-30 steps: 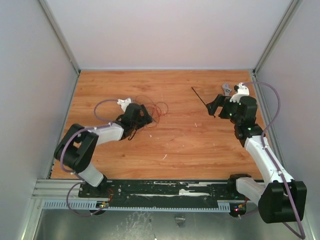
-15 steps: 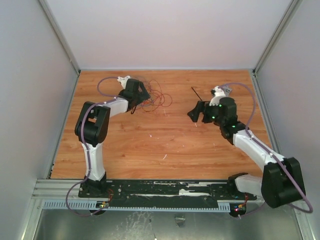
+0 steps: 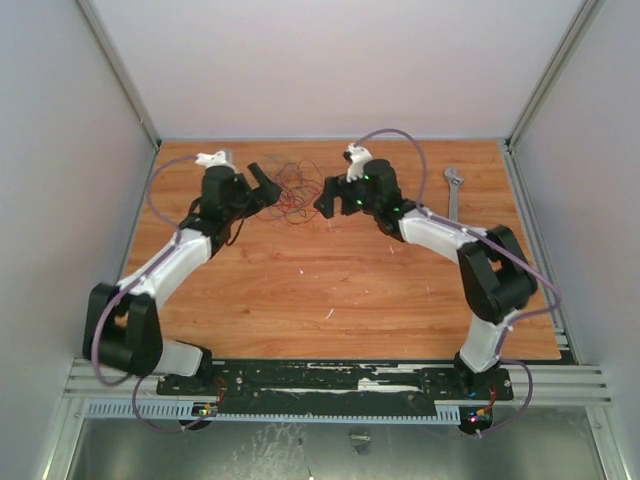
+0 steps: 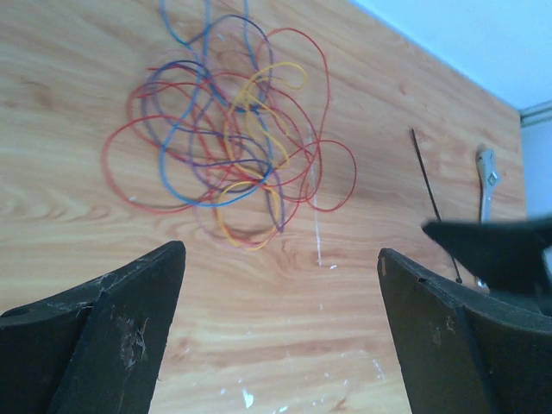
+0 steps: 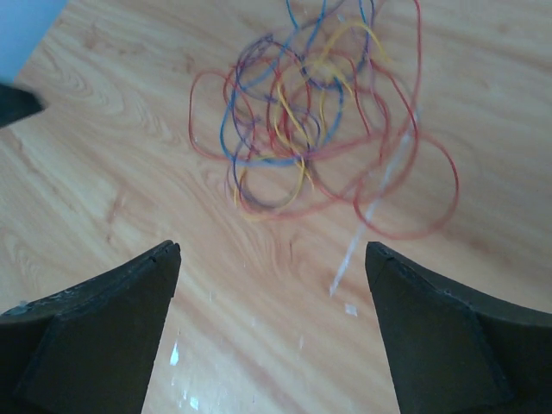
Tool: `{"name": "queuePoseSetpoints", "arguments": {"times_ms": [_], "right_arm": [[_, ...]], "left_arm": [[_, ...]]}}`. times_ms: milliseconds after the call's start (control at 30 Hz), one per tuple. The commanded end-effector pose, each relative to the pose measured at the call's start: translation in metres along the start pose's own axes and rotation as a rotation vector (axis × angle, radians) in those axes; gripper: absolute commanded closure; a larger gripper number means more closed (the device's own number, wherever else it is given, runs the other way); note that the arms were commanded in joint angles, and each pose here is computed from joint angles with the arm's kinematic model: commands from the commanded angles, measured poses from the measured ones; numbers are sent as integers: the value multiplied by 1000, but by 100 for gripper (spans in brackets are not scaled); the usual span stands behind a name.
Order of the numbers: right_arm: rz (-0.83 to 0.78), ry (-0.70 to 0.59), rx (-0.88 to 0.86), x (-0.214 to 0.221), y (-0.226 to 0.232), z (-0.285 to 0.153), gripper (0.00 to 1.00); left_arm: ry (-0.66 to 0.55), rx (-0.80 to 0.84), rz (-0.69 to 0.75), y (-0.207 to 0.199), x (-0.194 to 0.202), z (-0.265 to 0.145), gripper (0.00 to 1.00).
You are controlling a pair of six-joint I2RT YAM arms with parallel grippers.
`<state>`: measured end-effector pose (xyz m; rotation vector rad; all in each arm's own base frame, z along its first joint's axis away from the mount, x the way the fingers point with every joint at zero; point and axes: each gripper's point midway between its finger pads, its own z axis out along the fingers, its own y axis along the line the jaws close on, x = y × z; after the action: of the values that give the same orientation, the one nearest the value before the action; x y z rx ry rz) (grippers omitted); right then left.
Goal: Zip-tie the wires
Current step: Move the cable to the center of the board, then untie the cable at the center of the board.
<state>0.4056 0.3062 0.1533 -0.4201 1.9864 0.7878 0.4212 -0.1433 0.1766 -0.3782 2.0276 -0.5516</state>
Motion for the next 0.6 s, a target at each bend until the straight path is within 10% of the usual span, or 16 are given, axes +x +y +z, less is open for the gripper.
{"name": "queuePoseSetpoints", "arguments": {"times_ms": [0,367,567], "right_arm": [[-84,25,-15,-8,8,48,12],[-161,136,-17,20,32,123,20],[-212,166,38,34,34,138,49]], "left_arm": [[-58,40,-15,7,-16,-48,2],[-170,81,9,10,-32,-135,2],[-196,107,20,3,-39,-153,2]]}}
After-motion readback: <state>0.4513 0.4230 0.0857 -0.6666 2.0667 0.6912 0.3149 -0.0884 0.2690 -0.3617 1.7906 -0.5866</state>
